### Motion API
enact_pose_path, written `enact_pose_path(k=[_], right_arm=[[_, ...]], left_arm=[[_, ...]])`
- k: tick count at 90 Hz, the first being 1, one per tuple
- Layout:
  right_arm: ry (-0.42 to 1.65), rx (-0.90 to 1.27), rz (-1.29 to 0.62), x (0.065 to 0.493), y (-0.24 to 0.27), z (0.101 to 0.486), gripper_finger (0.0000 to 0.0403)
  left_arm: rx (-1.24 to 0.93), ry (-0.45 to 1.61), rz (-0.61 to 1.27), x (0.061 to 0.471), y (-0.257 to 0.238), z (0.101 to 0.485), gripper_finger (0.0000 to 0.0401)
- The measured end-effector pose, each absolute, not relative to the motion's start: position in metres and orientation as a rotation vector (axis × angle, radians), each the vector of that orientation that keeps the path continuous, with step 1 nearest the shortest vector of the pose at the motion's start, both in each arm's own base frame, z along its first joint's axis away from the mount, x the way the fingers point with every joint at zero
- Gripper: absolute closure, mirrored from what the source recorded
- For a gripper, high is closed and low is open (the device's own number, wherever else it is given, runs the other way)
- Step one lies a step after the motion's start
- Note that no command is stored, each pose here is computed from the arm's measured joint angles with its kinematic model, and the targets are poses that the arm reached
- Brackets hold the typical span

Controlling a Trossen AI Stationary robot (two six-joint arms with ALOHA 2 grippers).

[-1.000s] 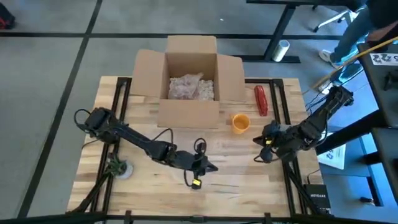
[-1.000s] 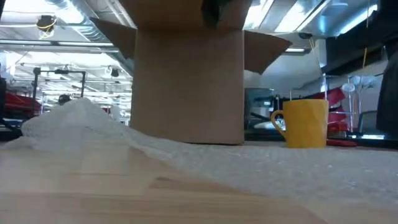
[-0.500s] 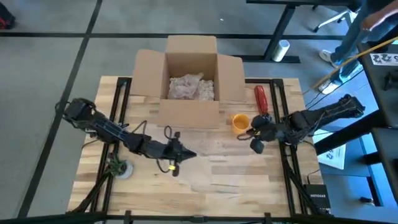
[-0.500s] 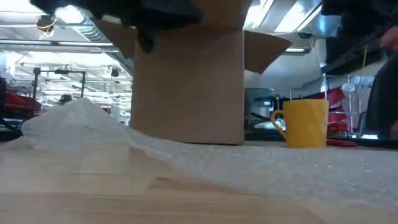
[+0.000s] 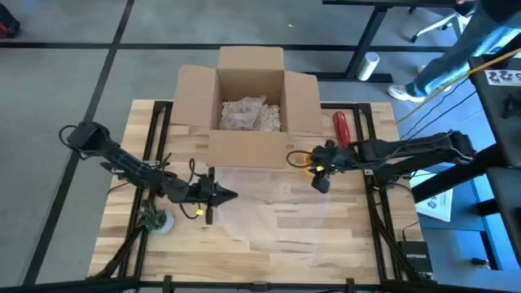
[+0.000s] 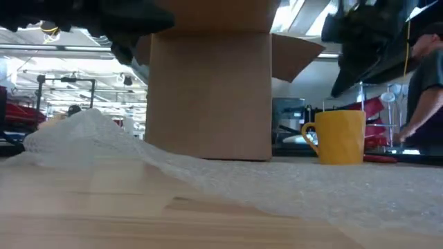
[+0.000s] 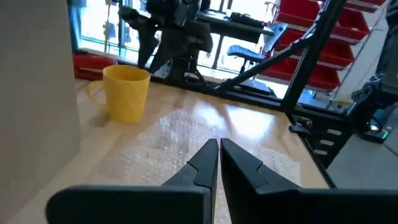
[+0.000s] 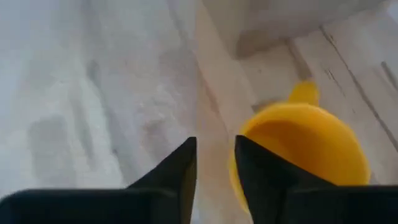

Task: Wrap mug
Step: Put the yellow mug on the bubble wrap

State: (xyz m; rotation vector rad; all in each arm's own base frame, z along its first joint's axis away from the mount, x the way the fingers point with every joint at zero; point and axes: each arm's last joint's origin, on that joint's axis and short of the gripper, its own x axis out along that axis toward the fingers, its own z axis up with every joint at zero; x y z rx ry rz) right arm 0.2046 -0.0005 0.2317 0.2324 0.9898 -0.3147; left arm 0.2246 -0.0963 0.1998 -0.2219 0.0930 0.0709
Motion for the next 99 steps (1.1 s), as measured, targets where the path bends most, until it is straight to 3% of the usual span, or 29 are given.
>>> enact_pose_path(k=[55,63,74,99], right_arm=[[1.2,0.252,-0.347,0.222,-0.015,0.195,0.0283],[1.234,0.246,-0.35,0.225,-0.015,0.188,0.0307],[1.269,0.228,-0.342,0.229,-0.015,0.181,0.0382],[1.269,0.28,-0.335,0.226,-0.008,0.188,0.0396]], left_arm=[[-0.214,0.094,0.06,0.224,-0.099,0.2,0.0401],[-0.222,0.094,0.059,0.224,-0.099,0.2,0.0401],[-0.225,0.095,0.049,0.222,-0.101,0.2,0.0401],[-0.221,0.099,0.009,0.218,-0.11,0.2,0.0401]])
